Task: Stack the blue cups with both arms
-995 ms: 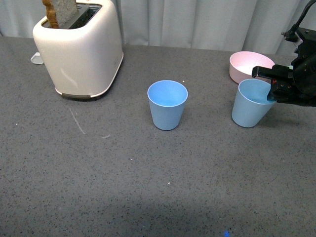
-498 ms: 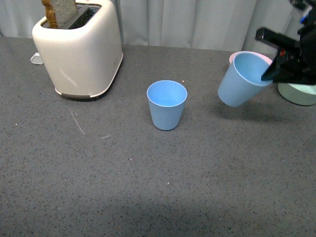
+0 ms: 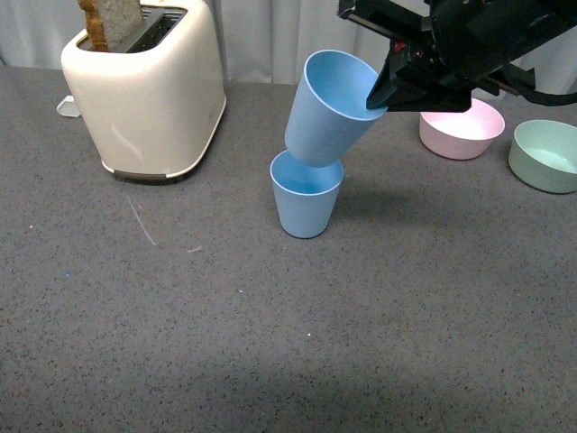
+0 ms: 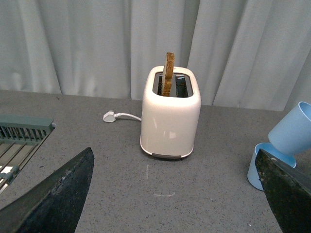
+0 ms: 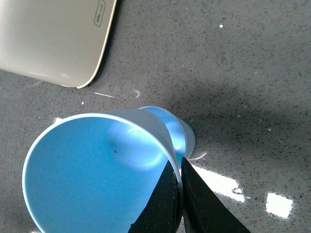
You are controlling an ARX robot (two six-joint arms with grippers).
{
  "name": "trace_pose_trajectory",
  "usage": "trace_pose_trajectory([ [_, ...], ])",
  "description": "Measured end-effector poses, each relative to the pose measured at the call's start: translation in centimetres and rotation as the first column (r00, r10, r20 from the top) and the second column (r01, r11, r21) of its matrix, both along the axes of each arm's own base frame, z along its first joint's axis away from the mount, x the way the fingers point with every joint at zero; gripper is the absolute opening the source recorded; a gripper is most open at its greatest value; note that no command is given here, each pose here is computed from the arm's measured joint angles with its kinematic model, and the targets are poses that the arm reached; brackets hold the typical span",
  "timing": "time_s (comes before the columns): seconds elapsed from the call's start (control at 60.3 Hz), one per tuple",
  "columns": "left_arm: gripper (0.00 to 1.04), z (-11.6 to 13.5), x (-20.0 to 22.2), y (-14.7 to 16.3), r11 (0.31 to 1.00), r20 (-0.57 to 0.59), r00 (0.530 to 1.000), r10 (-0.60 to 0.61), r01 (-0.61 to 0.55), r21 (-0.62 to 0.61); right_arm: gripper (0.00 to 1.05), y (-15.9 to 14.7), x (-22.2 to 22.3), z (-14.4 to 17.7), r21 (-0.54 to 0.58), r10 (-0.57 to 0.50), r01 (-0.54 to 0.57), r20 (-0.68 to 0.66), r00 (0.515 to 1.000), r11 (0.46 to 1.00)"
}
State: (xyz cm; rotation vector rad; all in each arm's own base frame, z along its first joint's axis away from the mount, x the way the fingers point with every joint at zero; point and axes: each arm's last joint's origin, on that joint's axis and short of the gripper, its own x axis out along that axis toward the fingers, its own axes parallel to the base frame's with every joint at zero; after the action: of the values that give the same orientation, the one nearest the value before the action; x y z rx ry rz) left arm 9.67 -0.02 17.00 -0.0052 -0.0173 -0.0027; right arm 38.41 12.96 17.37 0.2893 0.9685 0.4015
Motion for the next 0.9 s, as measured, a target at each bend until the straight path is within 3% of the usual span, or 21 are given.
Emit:
trace_pose_trajectory([
  [0.249,0.98,0.0,0.0,0.0,1.000,0.000,1.000,0.000,0.000,0.000,0.02,0.9,0.4,-0.5,-0.014,0.013,-0.014,-0.008,1.000,1.000],
  [0.531,0.98,0.0,0.0,0.0,1.000,0.000,1.000,0.000,0.000,0.000,0.48,0.5,0.3,0.1,0.019,0.010,-0.011,0.062,0.998,1.000],
  [0.664,0.98,0.0,0.0,0.0,1.000,0.000,1.000,0.000,0.000,0.000,0.70,-0.8,-1.3,1.4,-0.029,-0.017,0.022,0.181,0.983,0.999],
  [0.829,0.98,0.0,0.0,0.0,1.000,0.000,1.000,0.000,0.000,0.000,0.97,-3.1,-4.7,4.8,-0.100,-0.034,0.072,0.340,0.940,0.992],
  [0.863,0.98,0.0,0.0,0.0,1.000,0.001,1.000,0.000,0.000,0.000,0.95,-3.2,-4.7,4.9,-0.131,-0.053,0.118,0.415,0.908,0.984],
  [0.896,0.98,0.0,0.0,0.0,1.000,0.001,1.000,0.000,0.000,0.000,0.90,-3.4,-4.8,4.8,-0.152,-0.095,0.205,0.533,0.841,0.967],
])
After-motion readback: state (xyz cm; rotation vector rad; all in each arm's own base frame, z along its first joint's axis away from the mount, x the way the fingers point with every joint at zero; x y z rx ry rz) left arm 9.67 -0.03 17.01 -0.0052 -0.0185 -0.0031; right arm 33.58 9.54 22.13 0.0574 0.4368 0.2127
